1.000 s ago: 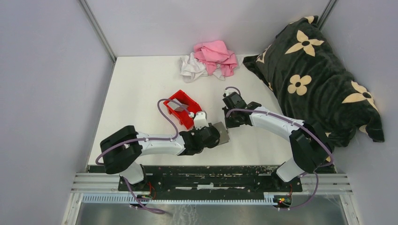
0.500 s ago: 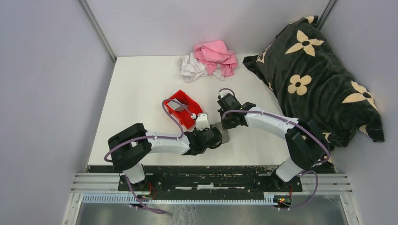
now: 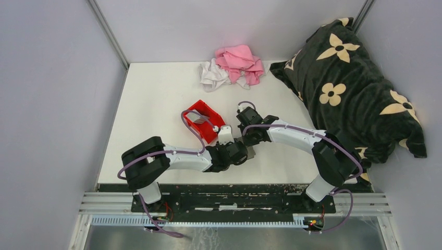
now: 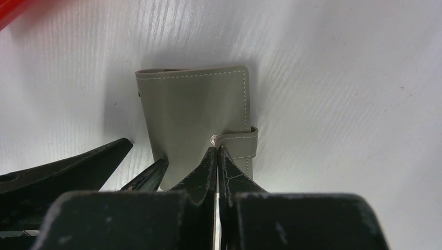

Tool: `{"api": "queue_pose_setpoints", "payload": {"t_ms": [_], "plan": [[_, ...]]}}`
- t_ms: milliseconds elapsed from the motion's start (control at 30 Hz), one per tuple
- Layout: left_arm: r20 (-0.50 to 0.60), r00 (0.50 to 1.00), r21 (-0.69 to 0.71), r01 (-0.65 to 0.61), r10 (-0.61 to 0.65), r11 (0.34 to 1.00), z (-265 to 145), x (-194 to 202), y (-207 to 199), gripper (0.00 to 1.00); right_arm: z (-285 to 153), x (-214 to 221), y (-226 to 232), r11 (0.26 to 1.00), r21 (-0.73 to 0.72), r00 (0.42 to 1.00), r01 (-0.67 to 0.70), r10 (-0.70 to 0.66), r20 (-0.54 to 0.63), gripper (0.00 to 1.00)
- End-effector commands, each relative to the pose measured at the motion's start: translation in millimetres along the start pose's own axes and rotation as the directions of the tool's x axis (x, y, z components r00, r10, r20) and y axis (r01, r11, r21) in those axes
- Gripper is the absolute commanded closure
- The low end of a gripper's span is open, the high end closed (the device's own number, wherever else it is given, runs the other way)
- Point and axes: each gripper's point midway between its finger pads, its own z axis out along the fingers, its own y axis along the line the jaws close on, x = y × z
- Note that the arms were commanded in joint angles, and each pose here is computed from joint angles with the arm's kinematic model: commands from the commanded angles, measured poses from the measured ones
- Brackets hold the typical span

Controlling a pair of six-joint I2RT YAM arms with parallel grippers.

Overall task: Put the credit cards into the card holder
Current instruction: Close the card holder at the center of the board.

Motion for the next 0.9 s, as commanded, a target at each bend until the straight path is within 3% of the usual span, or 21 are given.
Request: {"api": "queue_pose_setpoints", "payload": {"t_ms": [0, 867], "plan": [[0.041, 0.999, 0.024, 0.024, -0.025, 0.999, 3.6, -9.1, -13.2, 0.53, -1.8, -11.6, 4.0, 1.000, 0.012, 0.999, 0.020, -0.021, 0.028, 0.99], [0.023, 1.000, 0.045, 0.019, -0.020, 0.999, 10.2, -3.8, -23.0, 0.53, 11.7, -4.0, -5.4, 0.987, 0.105, 0.993, 0.119, -0.119, -0.002, 0.97]]}}
